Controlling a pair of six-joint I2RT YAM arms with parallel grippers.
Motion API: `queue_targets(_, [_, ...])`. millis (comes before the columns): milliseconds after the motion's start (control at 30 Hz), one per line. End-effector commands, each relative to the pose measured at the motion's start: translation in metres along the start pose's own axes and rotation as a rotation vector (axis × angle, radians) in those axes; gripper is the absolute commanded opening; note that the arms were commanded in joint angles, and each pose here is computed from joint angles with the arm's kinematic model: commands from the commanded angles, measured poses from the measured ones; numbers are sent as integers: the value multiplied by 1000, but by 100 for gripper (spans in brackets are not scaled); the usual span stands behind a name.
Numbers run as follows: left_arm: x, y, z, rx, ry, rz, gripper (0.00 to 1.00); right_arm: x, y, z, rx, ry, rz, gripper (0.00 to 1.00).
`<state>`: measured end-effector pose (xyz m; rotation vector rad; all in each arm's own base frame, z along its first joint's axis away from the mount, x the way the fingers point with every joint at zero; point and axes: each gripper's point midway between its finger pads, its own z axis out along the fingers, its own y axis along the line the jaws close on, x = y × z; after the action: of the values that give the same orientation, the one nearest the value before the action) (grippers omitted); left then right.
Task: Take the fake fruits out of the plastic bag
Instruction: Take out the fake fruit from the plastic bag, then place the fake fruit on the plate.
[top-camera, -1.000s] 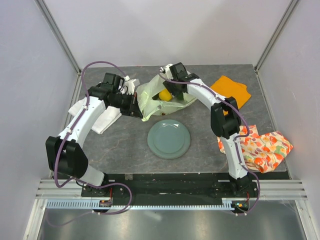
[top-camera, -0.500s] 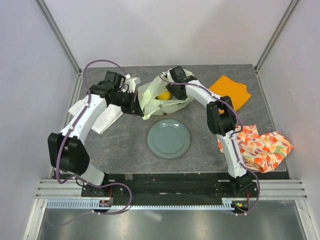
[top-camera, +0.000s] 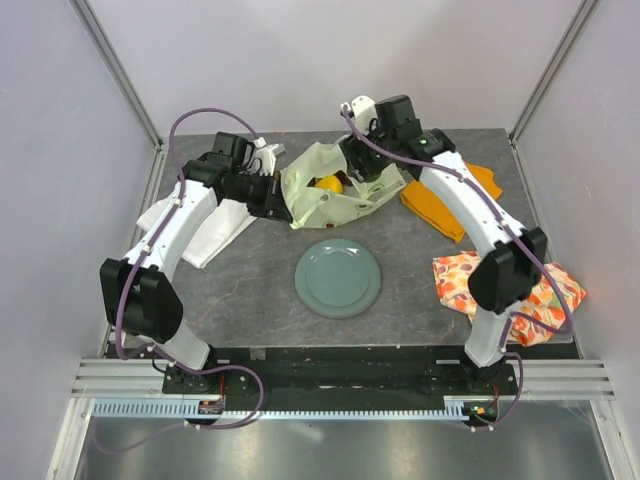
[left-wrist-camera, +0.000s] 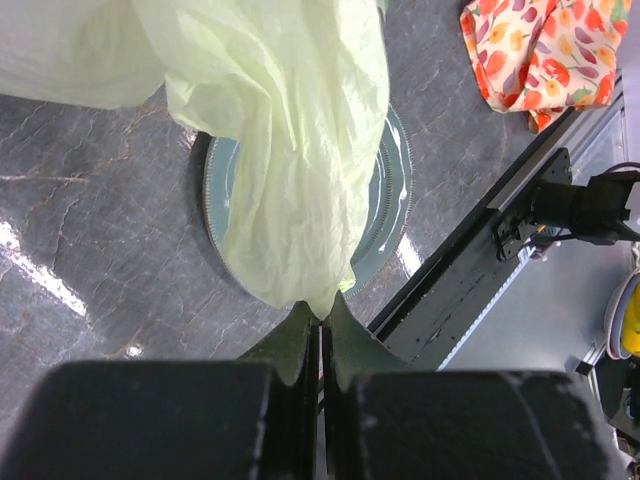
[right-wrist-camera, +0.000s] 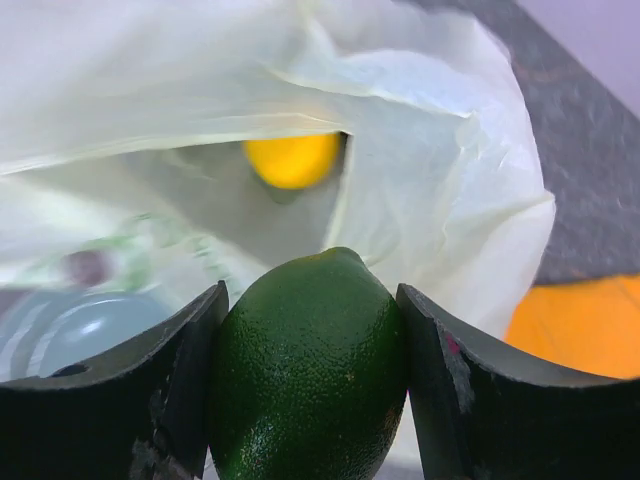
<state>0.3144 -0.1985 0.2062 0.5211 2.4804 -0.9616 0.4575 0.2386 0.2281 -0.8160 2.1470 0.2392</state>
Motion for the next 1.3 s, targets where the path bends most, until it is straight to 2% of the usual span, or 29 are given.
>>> queue_targets(0, [-22, -13, -4, 40, -51, 59, 2, 2, 57, -36, -273, -50, 14, 25])
queue_targets(67, [-25, -13, -5, 38, -58, 60, 2, 1, 74, -51, -322, -73, -10, 24])
queue_targets(167, [-31, -10, -5, 17, -68, 67, 2, 26, 123, -61, -462, -30, -100, 25])
queue_targets(200, [-33, -8, -5, 11, -70, 67, 2, 49, 137, -58, -504, 15, -119, 25])
queue_targets(267, [-36, -8, -6, 9, -79, 57, 2, 59, 164, -61, -549, 1, -174, 25])
queue_targets(300, [-39, -9, -6, 19, -87, 50, 2, 80, 170, -53, -556, 32, -163, 26])
queue_targets(367, [-39, -13, -5, 49, -89, 20, 2, 79, 177, -42, -540, -18, -189, 27])
queue_targets(433, [-43, -15, -4, 63, -93, 9, 2, 99, 188, -24, -551, 27, -211, 27])
queue_targets(667, [-46, -20, -6, 87, -97, 12, 2, 110, 230, 13, -593, 15, -232, 29])
queue_targets(867, [-34, -20, -9, 77, -90, 10, 2, 129, 240, 43, -598, 69, -235, 34])
queue_targets(933, [-32, -20, -10, 77, -90, 13, 2, 136, 240, 49, -601, 85, -244, 41])
queue_targets(1000, [-33, -21, -10, 77, -92, 16, 2, 136, 243, 46, -625, 81, -245, 53])
queue_targets(1067, [-34, -21, -10, 79, -94, 19, 2, 133, 244, 40, -633, 85, -240, 69])
queue_targets(1100, [-35, -22, -11, 84, -96, 23, 2, 118, 243, 33, -633, 59, -243, 73])
queue_targets(1167, [-37, -26, -12, 102, -98, 31, 2, 109, 233, 19, -629, 78, -228, 76])
queue_targets(1200, [-36, -27, -13, 102, -101, 33, 2, 81, 228, 3, -627, 25, -234, 77])
queue_targets(1233, [-35, -26, -13, 102, -97, 32, 2, 80, 223, -10, -644, 50, -219, 78])
queue_targets(1267, [-33, -26, -12, 102, -94, 30, 2, 57, 210, -22, -633, 6, -207, 81])
